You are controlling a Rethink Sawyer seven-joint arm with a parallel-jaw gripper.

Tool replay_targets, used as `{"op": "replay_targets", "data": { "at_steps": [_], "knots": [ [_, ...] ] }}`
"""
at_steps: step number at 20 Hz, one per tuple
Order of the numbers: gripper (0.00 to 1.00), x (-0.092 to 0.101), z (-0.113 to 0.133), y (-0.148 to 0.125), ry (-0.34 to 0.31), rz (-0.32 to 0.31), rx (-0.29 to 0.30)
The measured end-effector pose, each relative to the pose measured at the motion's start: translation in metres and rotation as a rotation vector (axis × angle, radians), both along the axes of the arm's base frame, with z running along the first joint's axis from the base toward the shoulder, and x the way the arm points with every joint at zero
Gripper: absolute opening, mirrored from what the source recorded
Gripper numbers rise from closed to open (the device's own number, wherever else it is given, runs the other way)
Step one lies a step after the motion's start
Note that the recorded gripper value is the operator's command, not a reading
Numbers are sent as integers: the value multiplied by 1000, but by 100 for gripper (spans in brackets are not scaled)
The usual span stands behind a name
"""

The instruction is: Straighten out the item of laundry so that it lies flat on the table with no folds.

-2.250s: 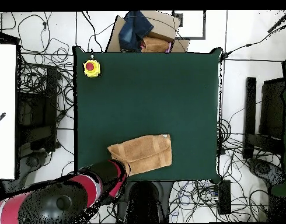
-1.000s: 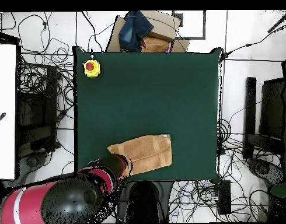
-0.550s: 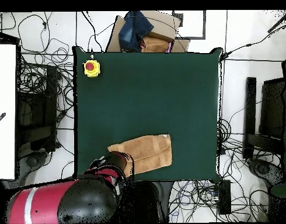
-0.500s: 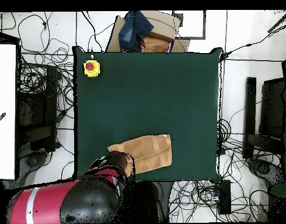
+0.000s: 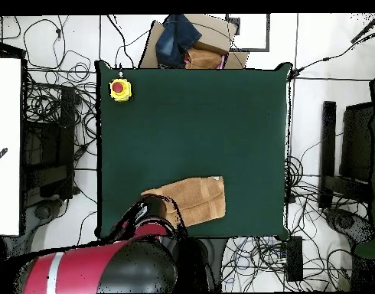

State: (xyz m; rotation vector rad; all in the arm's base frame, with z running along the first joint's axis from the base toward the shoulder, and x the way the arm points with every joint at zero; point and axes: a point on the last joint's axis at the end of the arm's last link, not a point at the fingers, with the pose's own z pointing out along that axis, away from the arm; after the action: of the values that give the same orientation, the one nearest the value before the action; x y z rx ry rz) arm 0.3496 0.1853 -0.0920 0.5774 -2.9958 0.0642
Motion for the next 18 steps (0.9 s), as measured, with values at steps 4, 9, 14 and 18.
{"op": "replay_targets", "data": {
  "at_steps": [4,9,14,18],
  "knots": [
    [100,-6,-2,-4,4,44,-1],
    [100,-17,-7,-6,17,93,-3],
    [100,-26,-11,-8,30,134,-5],
    [100,-29,-12,-10,35,146,-5]
  ]
}}
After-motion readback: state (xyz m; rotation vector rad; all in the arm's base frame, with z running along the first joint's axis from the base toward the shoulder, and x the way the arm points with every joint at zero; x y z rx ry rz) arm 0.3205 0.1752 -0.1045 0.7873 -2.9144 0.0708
